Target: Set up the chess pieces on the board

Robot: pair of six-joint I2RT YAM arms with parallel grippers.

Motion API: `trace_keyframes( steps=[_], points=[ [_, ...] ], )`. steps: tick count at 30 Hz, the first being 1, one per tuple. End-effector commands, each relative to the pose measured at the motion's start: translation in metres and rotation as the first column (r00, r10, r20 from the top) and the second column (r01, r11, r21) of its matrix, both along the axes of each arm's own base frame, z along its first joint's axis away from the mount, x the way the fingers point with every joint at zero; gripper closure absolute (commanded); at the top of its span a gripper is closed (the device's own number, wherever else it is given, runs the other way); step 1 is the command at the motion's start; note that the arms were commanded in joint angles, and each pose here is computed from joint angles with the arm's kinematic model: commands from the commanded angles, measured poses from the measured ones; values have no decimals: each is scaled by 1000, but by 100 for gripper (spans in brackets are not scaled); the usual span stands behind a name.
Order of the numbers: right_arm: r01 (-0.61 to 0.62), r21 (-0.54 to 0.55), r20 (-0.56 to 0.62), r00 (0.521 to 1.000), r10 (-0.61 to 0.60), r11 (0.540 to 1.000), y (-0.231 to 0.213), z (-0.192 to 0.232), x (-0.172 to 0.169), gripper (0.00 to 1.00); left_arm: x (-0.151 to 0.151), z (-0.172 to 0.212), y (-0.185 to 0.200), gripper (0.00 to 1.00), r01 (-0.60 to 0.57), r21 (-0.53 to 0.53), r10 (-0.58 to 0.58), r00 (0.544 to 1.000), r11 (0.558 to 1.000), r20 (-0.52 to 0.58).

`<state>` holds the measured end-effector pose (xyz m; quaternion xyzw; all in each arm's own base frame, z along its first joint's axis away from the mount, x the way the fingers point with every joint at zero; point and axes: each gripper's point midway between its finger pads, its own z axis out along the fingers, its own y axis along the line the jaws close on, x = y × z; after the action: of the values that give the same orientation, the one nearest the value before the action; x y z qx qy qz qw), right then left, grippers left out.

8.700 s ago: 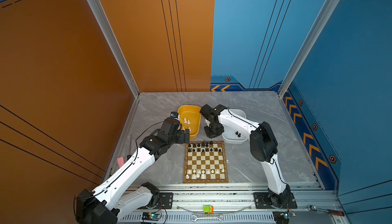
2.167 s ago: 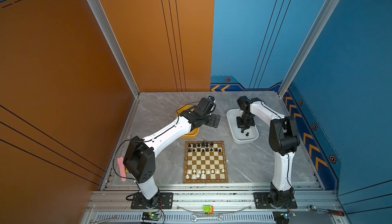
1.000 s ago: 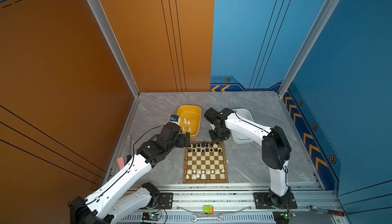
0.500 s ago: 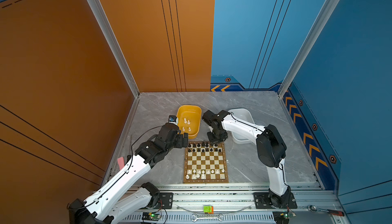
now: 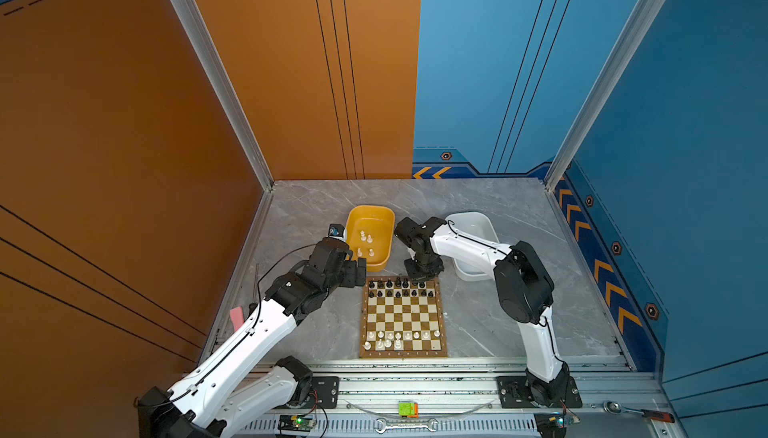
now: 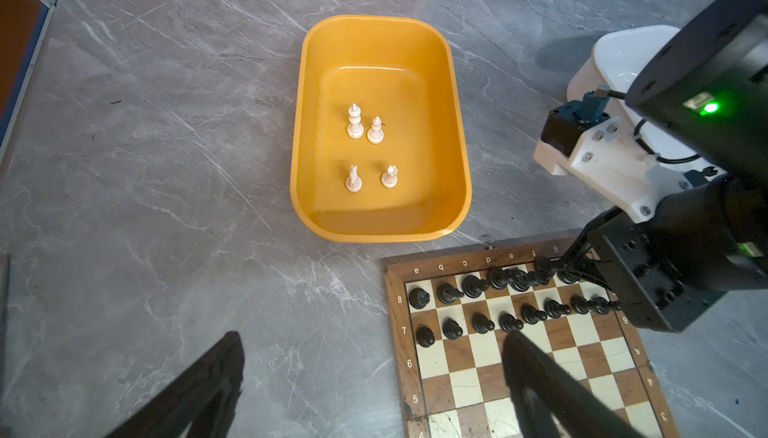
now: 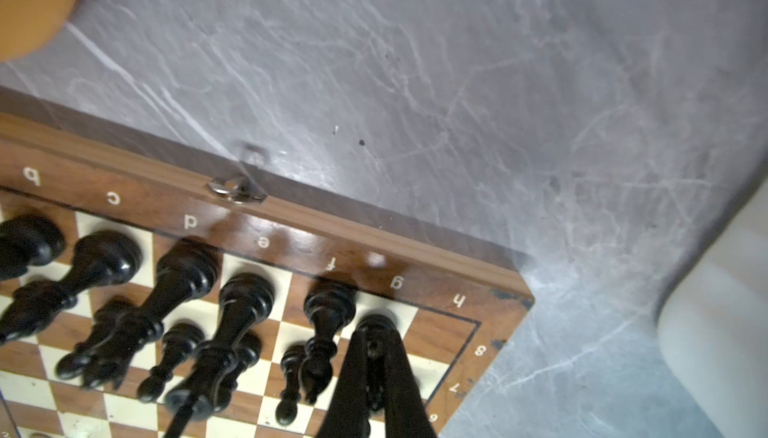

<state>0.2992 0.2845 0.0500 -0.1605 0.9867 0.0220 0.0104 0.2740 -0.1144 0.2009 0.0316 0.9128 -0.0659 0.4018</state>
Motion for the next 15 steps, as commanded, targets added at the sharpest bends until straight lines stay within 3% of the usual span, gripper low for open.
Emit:
trace_keyframes(
  steps=[1, 15],
  points=[
    [24, -4, -6, 1000, -24, 1000, -1, -3, 5, 97, 2, 8, -1, 2, 16, -3, -16, 1000, 1000, 1],
    [21, 20, -1, 1000, -21, 1000, -1, 6, 5, 83, 4, 5, -3, 2, 13, -16, -13, 1000, 1000, -4]
  ],
)
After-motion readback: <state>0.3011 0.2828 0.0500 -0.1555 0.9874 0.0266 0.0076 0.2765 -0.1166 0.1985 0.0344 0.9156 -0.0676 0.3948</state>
